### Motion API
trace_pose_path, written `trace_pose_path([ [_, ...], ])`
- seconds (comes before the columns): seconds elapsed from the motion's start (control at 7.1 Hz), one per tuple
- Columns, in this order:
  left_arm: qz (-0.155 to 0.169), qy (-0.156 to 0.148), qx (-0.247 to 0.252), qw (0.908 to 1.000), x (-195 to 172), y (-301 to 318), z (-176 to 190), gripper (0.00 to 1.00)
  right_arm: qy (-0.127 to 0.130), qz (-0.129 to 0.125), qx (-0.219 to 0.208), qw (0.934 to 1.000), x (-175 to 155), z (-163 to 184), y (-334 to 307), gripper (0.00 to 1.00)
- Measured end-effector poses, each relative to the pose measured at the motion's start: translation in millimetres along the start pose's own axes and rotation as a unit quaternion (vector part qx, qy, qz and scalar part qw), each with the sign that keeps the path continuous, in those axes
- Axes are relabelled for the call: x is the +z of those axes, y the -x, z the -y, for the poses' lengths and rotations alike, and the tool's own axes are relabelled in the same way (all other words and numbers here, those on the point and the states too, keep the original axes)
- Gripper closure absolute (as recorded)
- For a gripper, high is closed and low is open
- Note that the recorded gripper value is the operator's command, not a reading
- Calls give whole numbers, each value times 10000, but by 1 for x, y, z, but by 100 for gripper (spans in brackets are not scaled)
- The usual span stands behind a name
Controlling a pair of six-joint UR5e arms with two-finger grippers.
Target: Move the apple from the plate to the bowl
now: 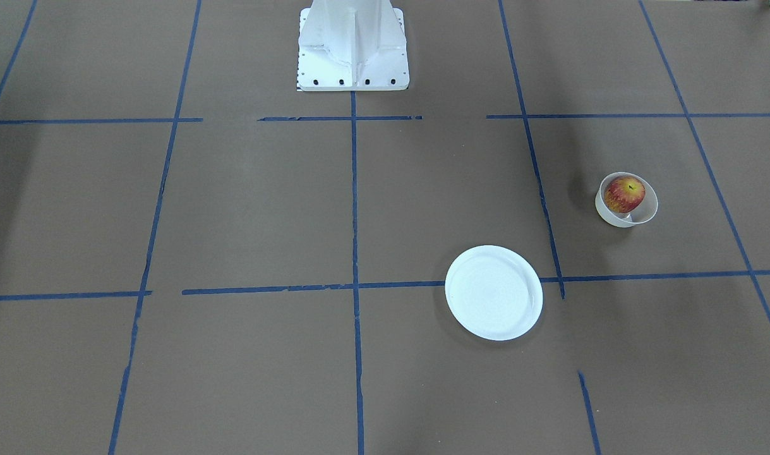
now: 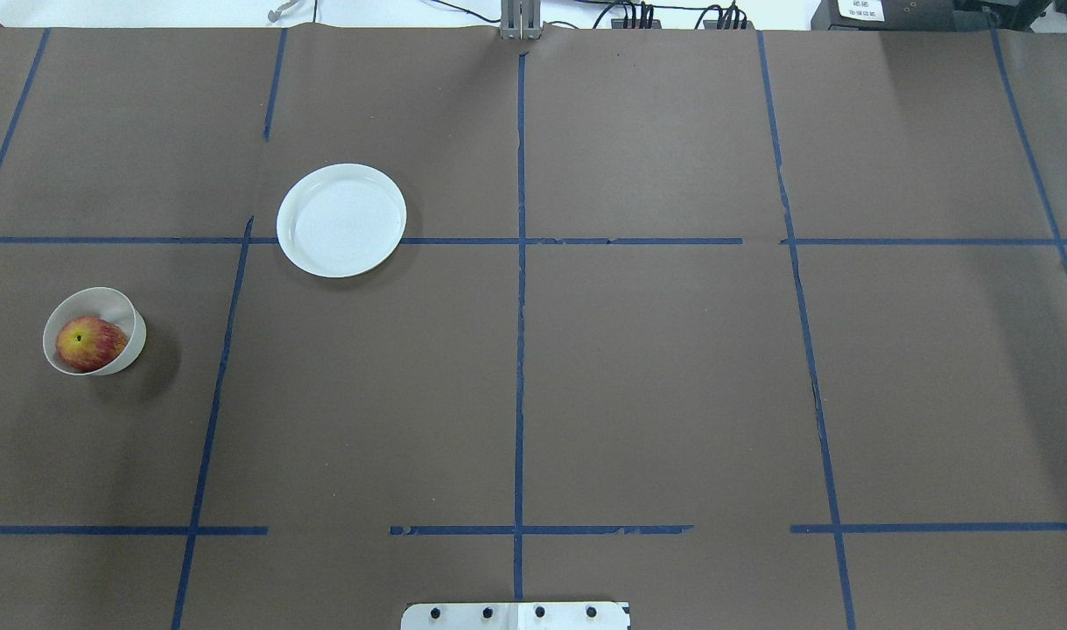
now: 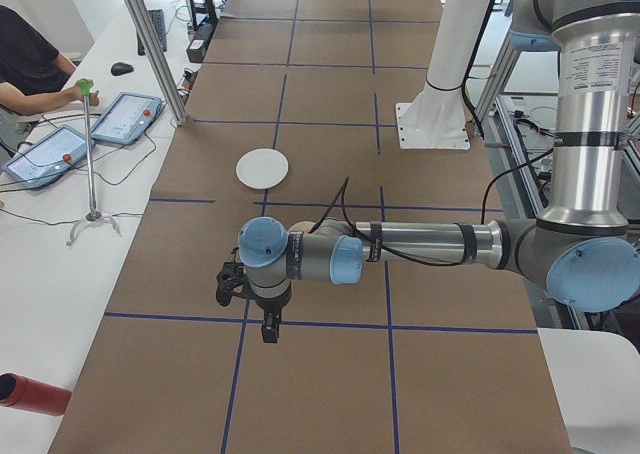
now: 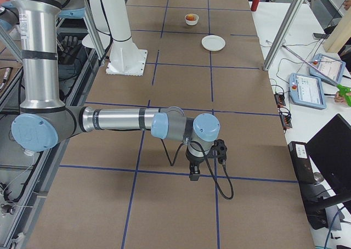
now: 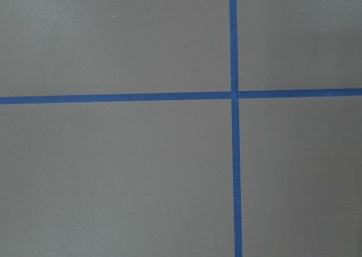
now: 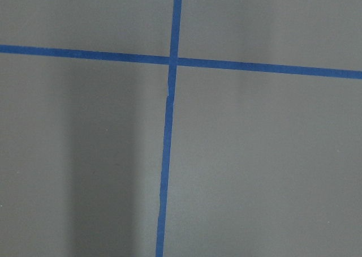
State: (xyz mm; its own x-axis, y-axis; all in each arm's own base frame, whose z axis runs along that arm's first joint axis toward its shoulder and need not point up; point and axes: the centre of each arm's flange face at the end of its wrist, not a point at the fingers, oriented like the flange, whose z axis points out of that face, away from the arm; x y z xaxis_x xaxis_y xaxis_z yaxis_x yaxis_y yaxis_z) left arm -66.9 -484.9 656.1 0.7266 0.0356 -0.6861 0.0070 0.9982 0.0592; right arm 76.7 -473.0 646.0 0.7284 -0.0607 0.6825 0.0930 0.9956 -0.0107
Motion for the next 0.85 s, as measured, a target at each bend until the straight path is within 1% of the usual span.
trace_pose_path([
  [0.28, 2, -47, 67, 10000, 0, 0, 1, 0, 0, 0, 0, 10000, 0, 0, 0, 0],
  [0.85, 8, -49, 74, 10000, 1, 2, 0, 0, 0, 0, 1, 10000, 0, 0, 0, 0],
])
